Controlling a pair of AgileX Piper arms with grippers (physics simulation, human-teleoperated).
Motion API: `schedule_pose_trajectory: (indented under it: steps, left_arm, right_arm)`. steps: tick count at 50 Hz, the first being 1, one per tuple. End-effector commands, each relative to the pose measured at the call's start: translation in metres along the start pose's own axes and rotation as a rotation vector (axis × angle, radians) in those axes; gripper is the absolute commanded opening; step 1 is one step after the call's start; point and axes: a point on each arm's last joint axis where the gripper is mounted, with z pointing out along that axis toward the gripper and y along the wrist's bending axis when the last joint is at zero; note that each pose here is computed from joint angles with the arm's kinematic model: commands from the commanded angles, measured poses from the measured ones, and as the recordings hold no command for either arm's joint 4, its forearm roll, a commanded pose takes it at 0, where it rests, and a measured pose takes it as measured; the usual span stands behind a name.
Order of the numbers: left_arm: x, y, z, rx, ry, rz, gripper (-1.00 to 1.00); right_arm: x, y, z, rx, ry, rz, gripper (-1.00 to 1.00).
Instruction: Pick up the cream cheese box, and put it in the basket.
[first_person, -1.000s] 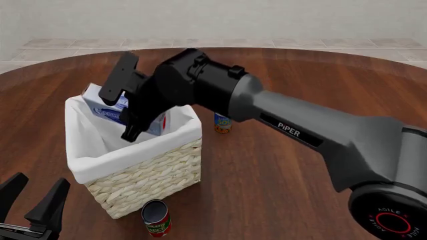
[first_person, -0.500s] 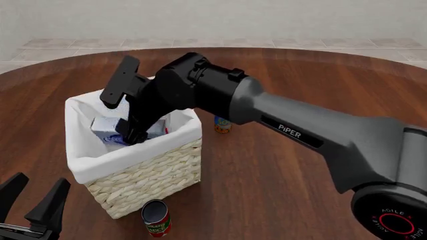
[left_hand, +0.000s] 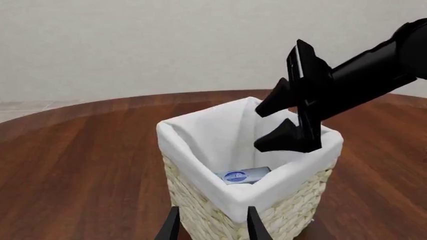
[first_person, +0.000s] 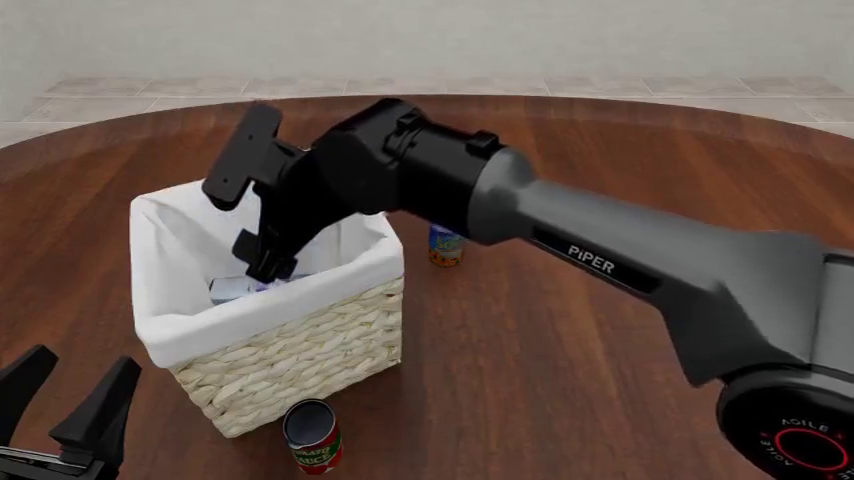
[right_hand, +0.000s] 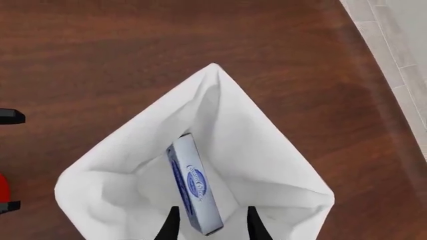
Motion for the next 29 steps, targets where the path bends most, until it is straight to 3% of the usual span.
schedule_pose_trajectory:
  steps: [1,8,12,22,29]
  left_arm:
    - [0.0,0.0,0.0,0.0,0.002,0.0,1.0]
    - [0.0,0.0,0.0,-0.001,0.002,0.0,1.0]
    - [0.0,0.0,0.0,0.0,0.003,0.003,1.0]
    - [0.0,0.0,0.0,-0.001,0.003,0.008,1.0]
    - [0.0,0.0,0.0,0.002,0.004,0.013,1.0]
  right_arm:
    - [-0.007,-0.003,-0.019,0.015,-0.029,0.003,1.0]
    - [-0.015,0.001,-0.056,0.027,-0.083,-0.003,1.0]
    - [-0.018,-0.006,-0.088,0.06,-0.134,0.023,1.0]
    - [-0.003,-0.005,-0.126,0.102,-0.185,0.016,1.0]
    - [0.018,0.008,-0.16,0.119,-0.235,0.029,1.0]
